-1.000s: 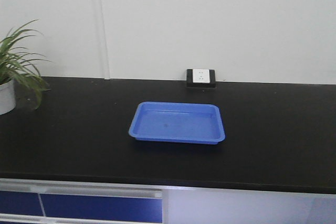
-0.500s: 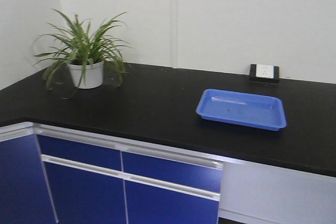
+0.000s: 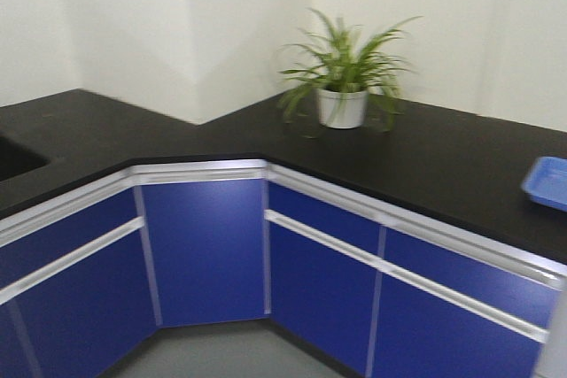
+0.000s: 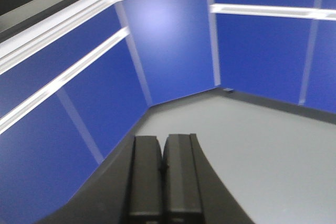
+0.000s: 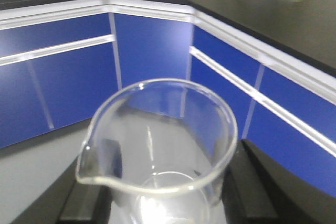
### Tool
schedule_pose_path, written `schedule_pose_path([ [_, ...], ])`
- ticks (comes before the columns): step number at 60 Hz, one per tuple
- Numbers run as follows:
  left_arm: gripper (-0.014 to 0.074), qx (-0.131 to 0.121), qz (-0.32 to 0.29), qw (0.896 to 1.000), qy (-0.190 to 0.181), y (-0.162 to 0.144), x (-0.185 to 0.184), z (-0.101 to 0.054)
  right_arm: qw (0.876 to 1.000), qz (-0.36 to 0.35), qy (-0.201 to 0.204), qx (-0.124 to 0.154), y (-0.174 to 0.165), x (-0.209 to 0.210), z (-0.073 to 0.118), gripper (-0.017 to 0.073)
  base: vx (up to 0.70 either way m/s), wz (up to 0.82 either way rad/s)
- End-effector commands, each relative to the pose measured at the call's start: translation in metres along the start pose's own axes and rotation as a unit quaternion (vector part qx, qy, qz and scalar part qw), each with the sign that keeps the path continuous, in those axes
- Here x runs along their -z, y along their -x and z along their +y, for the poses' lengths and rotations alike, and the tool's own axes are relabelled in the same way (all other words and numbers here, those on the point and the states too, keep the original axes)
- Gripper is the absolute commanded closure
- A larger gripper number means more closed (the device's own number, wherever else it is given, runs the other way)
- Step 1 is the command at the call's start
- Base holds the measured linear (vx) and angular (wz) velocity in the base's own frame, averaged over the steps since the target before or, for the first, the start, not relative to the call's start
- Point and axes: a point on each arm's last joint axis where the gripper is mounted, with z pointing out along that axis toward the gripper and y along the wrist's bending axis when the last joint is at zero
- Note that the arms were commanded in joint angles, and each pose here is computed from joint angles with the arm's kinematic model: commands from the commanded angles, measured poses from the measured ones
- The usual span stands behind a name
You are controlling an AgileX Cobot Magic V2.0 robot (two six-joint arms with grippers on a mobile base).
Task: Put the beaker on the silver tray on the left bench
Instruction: 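Hold the beaker while the base turns and drives to the silver tray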
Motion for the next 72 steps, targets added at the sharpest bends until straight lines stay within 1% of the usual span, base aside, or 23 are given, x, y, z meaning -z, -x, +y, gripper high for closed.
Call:
schedule_pose_path([
  [1,0.0592,0.0,-0.035,0.999,-0.002,0.0016,-0.0017,-0.0009,0.999,-0.048,0.014,0.01,0.0164,0.0029,0.0026,0.0571,-0.22,0.71],
  [38,0.0592,0.0,-0.035,0.999,-0.002,0.0016,-0.0017,-0.0009,0.999,-0.048,0.014,0.01,0.0164,0.0029,0.0026,0.0571,-0.18,0.64],
  [72,0.0592,0.0,-0.035,0.999,-0.002,0.0016,-0.0017,-0.0009,0.999,-0.048,0.014,0.01,0.0164,0.0029,0.0026,0.0571,-0.03,0.44],
])
